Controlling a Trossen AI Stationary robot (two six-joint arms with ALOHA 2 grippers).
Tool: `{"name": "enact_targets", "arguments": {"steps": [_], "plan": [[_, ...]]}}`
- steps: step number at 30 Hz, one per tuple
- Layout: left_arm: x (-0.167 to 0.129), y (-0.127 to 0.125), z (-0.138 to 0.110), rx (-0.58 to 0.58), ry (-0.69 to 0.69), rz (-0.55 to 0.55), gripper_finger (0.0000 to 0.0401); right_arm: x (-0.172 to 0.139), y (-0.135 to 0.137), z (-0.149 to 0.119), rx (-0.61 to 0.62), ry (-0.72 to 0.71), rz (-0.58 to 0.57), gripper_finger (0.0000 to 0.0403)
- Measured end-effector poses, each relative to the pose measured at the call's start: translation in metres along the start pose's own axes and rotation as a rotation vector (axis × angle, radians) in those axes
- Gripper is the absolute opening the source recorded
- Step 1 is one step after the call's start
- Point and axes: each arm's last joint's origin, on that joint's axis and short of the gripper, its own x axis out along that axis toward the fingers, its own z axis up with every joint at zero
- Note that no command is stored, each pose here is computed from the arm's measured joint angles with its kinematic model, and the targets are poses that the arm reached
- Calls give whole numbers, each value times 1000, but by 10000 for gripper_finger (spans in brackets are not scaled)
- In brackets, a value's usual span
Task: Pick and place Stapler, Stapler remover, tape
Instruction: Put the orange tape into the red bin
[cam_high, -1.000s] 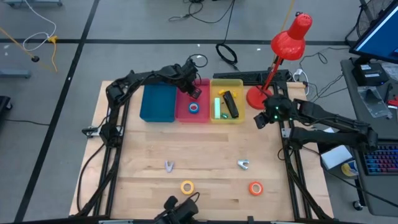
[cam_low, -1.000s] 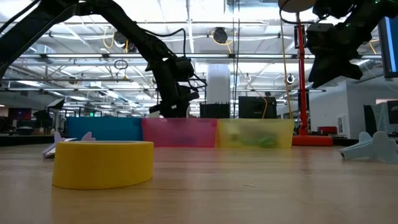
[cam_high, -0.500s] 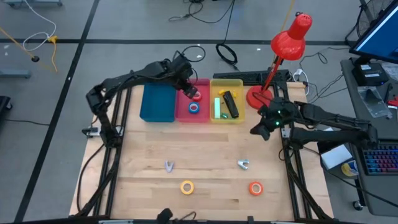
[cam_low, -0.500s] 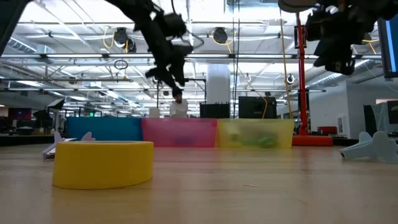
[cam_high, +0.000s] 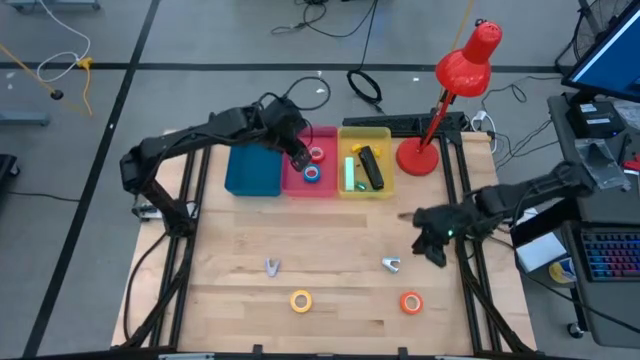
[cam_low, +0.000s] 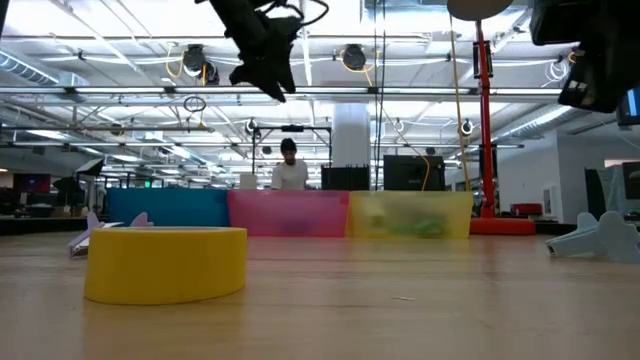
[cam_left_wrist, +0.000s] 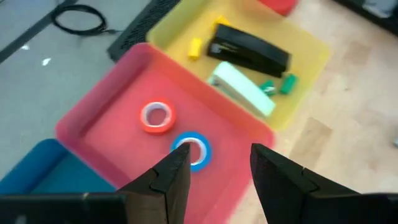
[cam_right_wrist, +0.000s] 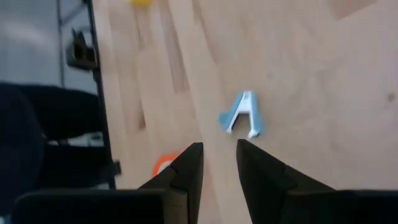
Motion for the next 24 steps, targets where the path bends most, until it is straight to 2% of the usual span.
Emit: {"name": "enact_targets", "arguments": {"steps": [4, 8, 11, 13, 18, 24], "plan": [[-2, -24, -5, 17, 8, -56, 168, 15, 15, -12, -45, 87, -26, 89], [-9, -58, -14, 87, -10, -124, 168, 29, 28, -26, -60, 163, -42, 89], [-14, -80, -31, 128, -29, -154, 168, 38, 38, -34, -40, 181, -36, 89], [-20, -93, -41, 133, -94, -180, 168, 44, 45, -38, -16, 179, -25, 89], [-32, -108, -86, 112, -177, -251, 168, 59, 58, -48, 62, 170, -38, 89], [-53, -109, -144, 87, -224, -304, 168, 80, 66, -62, 185, 218, -106, 89]]}}
